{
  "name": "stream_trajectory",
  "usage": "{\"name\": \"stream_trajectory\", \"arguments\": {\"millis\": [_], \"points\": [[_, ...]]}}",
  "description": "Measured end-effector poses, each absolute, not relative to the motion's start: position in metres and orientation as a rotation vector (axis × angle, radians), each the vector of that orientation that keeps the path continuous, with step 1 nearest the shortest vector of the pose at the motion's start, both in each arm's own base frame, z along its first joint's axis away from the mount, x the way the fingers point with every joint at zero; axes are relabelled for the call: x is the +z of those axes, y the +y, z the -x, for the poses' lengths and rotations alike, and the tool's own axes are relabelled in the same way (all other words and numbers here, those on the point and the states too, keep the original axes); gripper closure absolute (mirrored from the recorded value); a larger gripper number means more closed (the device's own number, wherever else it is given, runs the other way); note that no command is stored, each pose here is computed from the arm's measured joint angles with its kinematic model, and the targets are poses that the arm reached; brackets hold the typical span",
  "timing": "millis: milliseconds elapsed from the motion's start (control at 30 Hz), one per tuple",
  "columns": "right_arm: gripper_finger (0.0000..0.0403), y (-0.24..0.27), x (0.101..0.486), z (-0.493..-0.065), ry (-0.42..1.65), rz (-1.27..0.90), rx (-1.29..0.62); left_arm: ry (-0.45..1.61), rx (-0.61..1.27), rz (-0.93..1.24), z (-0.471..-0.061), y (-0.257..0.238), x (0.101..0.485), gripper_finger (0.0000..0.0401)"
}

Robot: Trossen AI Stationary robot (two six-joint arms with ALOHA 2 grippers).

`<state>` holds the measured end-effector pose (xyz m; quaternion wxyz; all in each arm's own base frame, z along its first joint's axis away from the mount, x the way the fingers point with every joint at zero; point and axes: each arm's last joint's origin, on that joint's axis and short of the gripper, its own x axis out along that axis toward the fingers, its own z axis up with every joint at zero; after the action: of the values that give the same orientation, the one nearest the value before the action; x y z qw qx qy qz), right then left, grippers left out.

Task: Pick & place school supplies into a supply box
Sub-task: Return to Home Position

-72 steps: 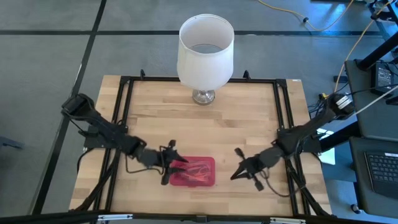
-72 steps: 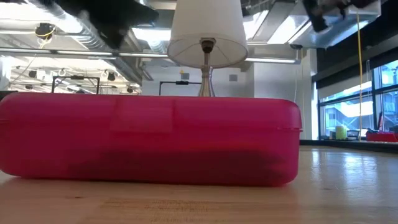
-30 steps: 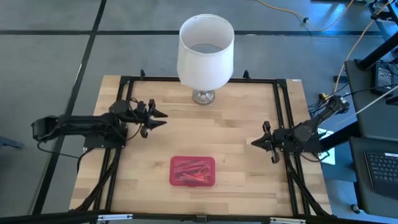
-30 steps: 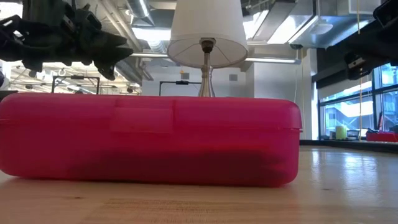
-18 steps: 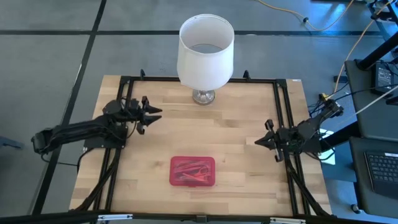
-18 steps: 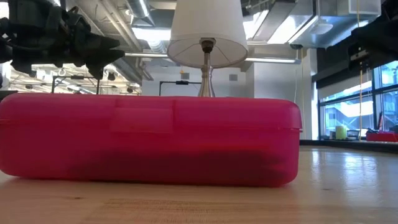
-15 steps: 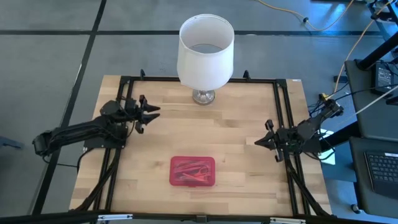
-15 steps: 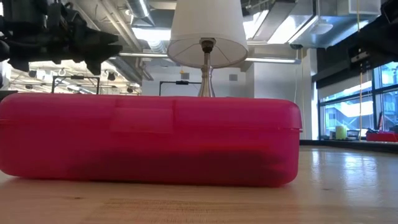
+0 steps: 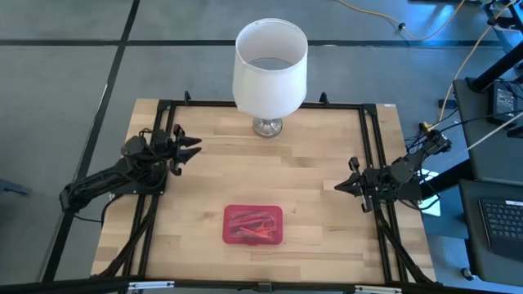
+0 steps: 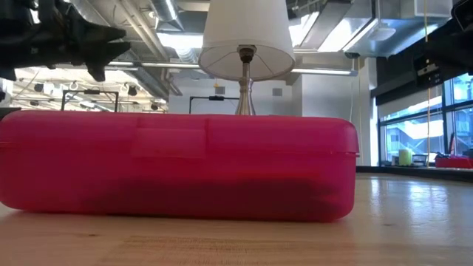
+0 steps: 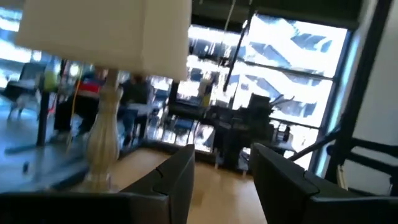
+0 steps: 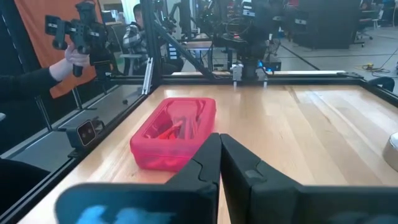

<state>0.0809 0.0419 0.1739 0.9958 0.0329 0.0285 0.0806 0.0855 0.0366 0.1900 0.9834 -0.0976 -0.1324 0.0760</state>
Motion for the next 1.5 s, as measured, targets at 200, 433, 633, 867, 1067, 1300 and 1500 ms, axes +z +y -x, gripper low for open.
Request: {"name": "stream_trajectory", "arguments": {"millis": [200, 433, 633, 867, 1067, 1300, 1500], "points": [[0.0389, 0.042, 0.174, -0.081, 0.057, -0.067, 0.164, -0.164, 0.188, 0.244, -0.087, 0.038, 0.179, 0.0250], [0.0389, 0.042, 0.174, -0.081, 0.053, -0.052, 0.162, -0.078, 0.288, 0.280, -0.089, 0.041, 0.169, 0.0252], [0.0389, 0.039, 0.175, -0.081, 0.046, -0.041, 0.053, -0.071, 0.275, 0.281, -0.090, 0.040, 0.169, 0.0250], [0.0389, 0.037, 0.175, -0.081, 0.043, -0.018, -0.012, -0.071, 0.275, 0.281, -0.090, 0.040, 0.169, 0.0252], [0.0389, 0.037, 0.174, -0.082, 0.046, -0.006, -0.010, -0.070, 0.274, 0.281, -0.090, 0.040, 0.169, 0.0251], [0.0389, 0.037, 0.174, -0.082, 0.046, 0.038, -0.009, -0.071, 0.274, 0.281, -0.090, 0.040, 0.169, 0.0250], [0.0389, 0.037, 0.174, -0.082, 0.046, 0.038, -0.009, -0.071, 0.274, 0.281, -0.090, 0.040, 0.169, 0.0252]]}}
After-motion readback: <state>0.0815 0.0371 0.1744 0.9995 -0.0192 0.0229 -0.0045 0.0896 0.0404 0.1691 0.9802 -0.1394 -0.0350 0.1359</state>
